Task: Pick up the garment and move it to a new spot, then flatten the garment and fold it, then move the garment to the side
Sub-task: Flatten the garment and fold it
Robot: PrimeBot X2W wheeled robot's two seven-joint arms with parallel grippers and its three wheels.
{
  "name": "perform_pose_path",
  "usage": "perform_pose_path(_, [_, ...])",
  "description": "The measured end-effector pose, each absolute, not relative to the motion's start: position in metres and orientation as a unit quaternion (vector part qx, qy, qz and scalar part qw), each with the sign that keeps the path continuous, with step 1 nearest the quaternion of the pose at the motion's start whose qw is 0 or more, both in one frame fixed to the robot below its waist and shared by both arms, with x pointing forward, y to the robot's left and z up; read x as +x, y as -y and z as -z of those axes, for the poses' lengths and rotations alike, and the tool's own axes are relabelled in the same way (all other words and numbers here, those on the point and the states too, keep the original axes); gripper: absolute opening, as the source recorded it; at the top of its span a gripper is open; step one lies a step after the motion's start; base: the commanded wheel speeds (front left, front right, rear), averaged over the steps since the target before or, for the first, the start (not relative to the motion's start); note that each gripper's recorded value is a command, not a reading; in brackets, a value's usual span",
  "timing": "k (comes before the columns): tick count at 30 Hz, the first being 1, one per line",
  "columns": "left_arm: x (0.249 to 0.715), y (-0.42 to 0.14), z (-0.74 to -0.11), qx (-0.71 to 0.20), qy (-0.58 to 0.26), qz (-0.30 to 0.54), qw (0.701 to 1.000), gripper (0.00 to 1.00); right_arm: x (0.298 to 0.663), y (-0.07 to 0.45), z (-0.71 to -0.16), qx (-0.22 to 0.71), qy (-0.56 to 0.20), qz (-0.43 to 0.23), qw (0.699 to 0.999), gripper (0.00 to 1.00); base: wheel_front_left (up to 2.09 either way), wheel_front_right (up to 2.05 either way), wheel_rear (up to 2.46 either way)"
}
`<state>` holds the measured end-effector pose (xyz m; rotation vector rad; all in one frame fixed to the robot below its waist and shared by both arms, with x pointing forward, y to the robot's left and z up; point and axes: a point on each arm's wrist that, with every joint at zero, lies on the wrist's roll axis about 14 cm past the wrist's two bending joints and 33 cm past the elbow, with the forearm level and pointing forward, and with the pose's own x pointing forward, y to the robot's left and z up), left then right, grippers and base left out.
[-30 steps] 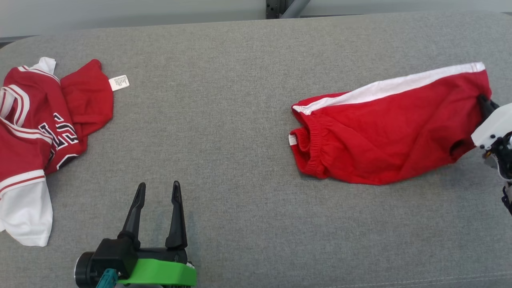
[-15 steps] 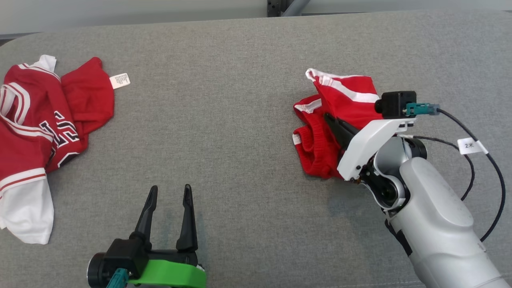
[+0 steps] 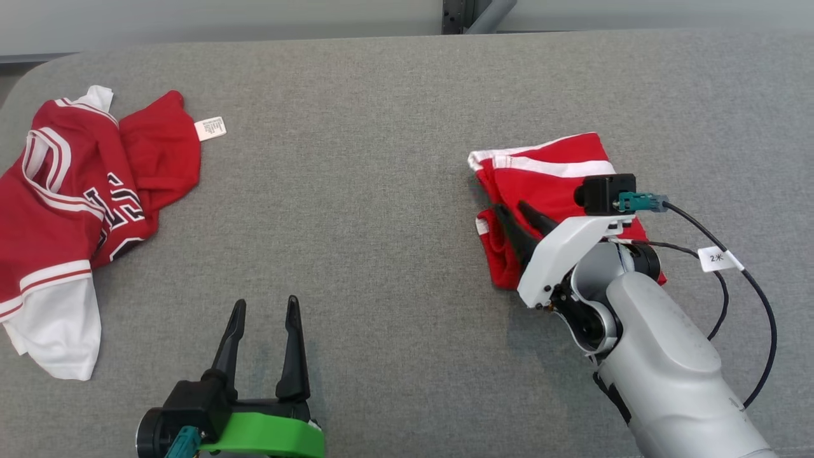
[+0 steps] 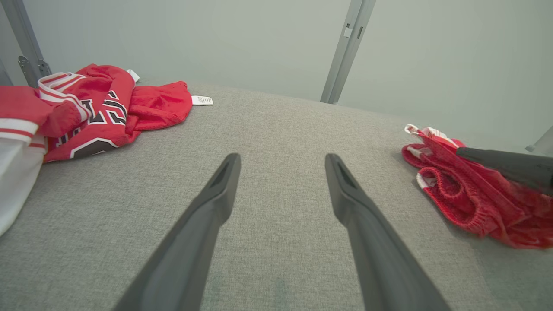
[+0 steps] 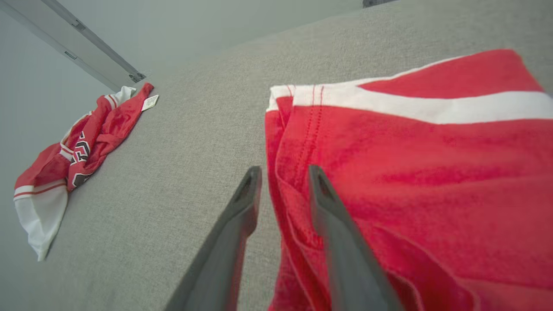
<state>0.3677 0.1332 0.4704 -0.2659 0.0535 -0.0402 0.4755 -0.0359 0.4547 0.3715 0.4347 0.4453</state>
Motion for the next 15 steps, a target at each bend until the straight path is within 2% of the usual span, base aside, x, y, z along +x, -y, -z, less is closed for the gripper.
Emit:
perform_pose_path(6, [0.364,-0.137,-0.473,-0.132,-0.023,0.015,0.991,1.0,0.466,0.053,-0.486,0.148,-0.124,-0.218,0.957,1.0,0.0,0.0,0.0])
perform_pose_path(10, [0.36,-0.137,-0.475,-0.132,-0.019,0.016,0.991,1.0,0.456,0.109,-0.502,0.085,-0.058,-0.168,0.98,1.0,0.0,0.0,0.0])
perform_pose_path(15, [0.358,-0.132,-0.484,-0.129,-0.006,0.027,0.991,1.0,0.434,0.175,-0.511,0.023,-0.005,-0.091,0.996,1.0,0.0,0.0,0.0])
